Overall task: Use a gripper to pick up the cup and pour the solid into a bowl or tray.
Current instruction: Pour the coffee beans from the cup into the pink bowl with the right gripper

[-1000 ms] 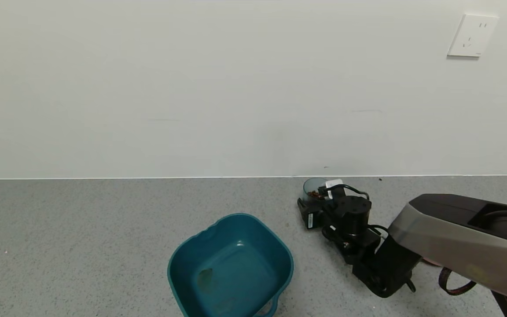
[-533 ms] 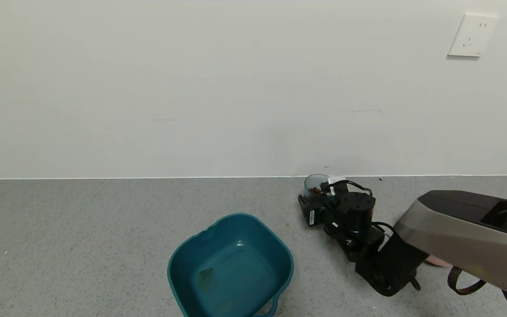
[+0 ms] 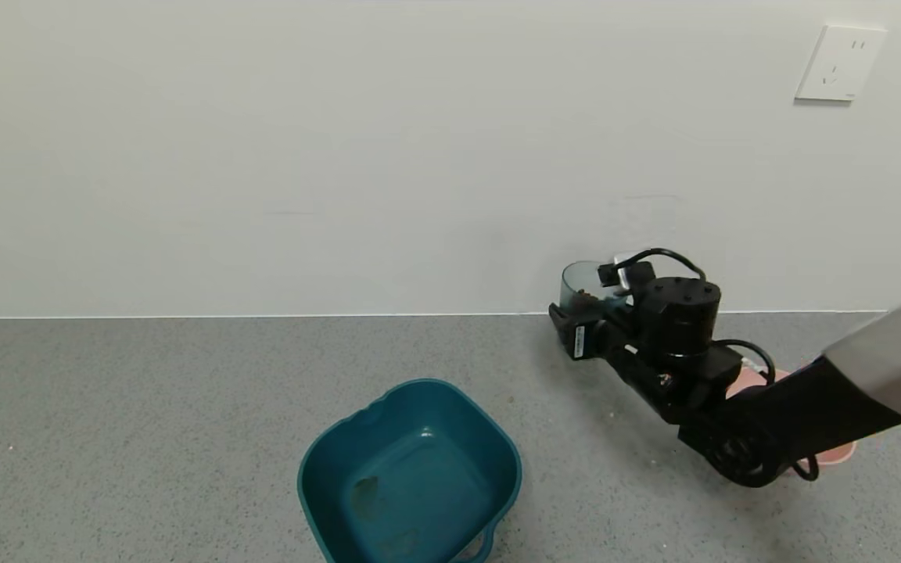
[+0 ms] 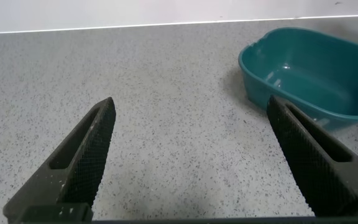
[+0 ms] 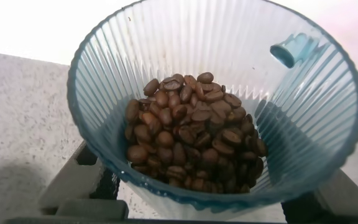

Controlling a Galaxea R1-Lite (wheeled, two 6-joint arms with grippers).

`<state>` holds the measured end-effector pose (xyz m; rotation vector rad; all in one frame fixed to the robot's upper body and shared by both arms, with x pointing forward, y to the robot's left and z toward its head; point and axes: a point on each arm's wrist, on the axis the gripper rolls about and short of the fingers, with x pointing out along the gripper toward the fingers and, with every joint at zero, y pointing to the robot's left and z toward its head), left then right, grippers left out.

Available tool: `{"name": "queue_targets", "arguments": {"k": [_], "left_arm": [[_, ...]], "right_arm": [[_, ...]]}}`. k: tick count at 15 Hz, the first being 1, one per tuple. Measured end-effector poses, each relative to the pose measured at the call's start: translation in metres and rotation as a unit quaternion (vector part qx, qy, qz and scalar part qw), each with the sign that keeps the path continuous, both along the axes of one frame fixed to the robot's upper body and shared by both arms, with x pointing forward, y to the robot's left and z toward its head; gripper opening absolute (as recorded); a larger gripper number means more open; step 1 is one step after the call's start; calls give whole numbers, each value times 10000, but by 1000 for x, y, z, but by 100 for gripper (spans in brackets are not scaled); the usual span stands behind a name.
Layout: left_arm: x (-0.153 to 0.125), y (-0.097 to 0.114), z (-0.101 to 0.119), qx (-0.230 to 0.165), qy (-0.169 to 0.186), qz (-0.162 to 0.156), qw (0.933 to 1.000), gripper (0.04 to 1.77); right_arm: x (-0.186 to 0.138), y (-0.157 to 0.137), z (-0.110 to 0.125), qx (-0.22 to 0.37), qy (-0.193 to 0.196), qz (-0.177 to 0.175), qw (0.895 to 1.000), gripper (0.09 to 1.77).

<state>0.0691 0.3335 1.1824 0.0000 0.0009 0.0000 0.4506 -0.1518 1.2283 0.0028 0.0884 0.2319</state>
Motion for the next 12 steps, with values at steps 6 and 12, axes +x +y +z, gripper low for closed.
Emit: {"name": "queue_targets", "arguments": {"k": [6, 12], "left_arm": [[0, 0, 0, 0, 2, 0, 10000, 175], [0, 0, 0, 0, 2, 0, 10000, 175]], "right_arm": [[-26, -51, 83, -244, -212, -125, 9994, 139], [-61, -124, 124, -439, 151, -200, 9987, 139]]}}
